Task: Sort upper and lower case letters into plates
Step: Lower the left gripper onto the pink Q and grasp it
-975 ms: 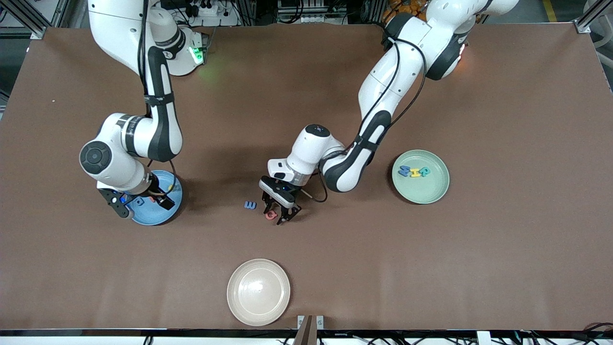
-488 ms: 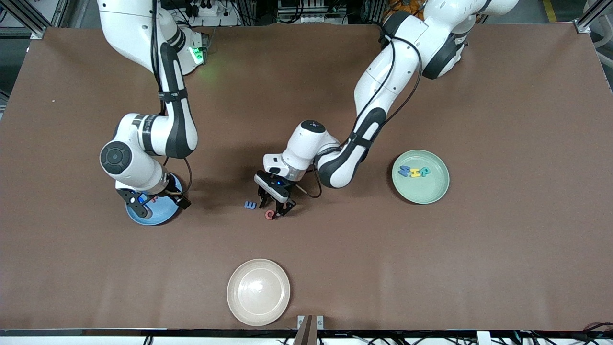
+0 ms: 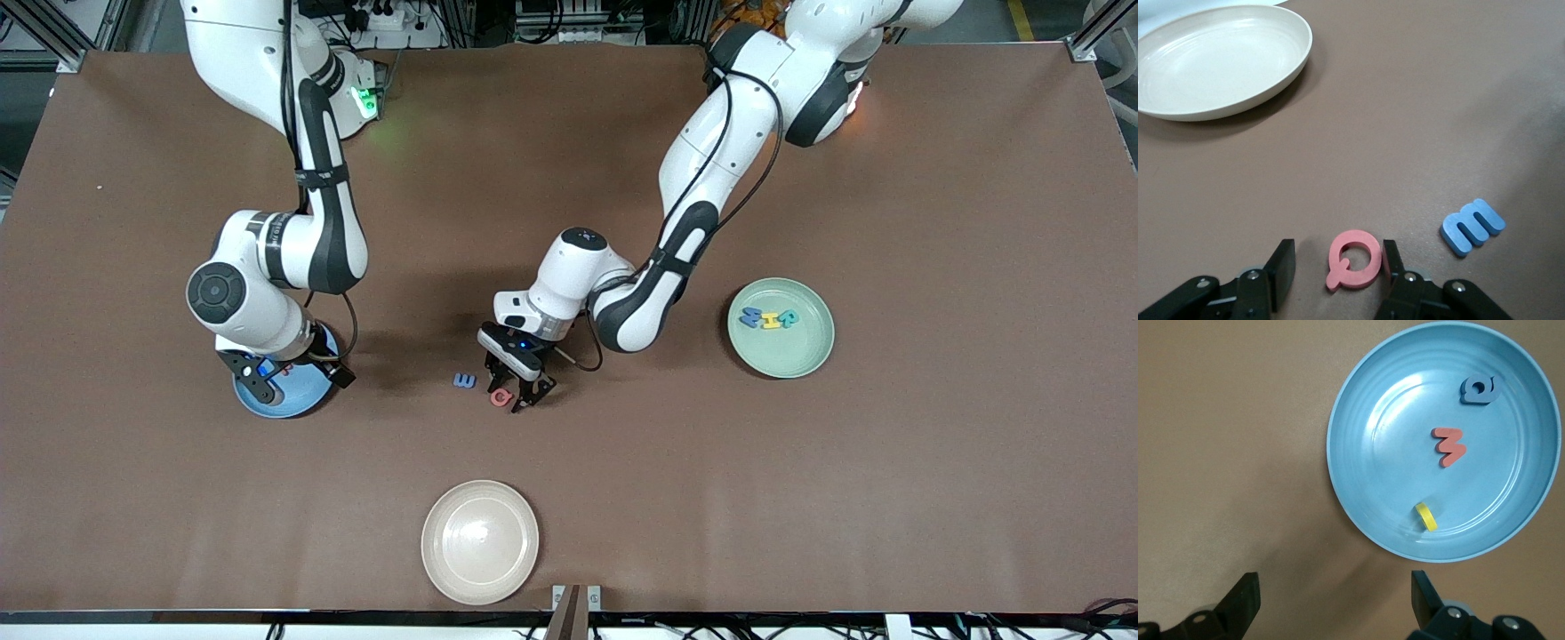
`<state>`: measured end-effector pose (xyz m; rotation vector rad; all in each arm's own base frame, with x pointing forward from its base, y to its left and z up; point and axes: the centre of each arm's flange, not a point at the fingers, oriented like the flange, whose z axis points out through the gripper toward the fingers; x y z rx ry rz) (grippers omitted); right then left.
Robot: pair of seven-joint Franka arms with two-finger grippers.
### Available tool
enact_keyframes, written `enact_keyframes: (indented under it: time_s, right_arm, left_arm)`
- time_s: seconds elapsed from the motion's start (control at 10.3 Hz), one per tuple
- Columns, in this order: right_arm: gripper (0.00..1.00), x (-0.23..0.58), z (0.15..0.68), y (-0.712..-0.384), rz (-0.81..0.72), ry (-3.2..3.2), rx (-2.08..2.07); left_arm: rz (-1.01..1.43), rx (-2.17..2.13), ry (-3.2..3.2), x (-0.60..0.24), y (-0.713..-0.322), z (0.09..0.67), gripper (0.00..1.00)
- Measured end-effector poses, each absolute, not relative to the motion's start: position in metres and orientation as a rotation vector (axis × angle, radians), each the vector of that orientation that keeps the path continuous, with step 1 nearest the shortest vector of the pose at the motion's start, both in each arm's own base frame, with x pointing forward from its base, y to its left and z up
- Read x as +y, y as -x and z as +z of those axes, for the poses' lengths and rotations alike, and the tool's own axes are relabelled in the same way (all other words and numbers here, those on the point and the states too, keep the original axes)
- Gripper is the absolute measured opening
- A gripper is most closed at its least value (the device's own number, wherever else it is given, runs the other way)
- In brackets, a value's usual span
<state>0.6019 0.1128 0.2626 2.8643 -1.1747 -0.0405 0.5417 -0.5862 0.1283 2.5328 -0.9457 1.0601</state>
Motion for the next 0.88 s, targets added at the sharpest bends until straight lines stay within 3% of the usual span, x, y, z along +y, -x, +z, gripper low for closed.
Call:
enact_keyframes:
  time_s: [0.39, 0.59, 0.88]
  right_arm:
    - [1.0, 0.113, 0.2626, -0.6019, -0.041, -2.864, -1.174]
    - [1.0, 0.1132, 0.2629, -0.6021, -0.04, -2.865, -1.174]
    - [1.0, 0.114, 0.2642, -0.6031, -0.036, -2.868, -1.173]
  left_arm:
    - [1.066, -0.952, -2.531, -0.5872, -0.5411, 0.1289, 0.55]
    - [1.069, -0.953, -2.528, -0.5877, -0.5411, 0.1299, 0.37]
    - [1.084, -0.948, -2.535, -0.5846, -0.5469, 0.1345, 0.34]
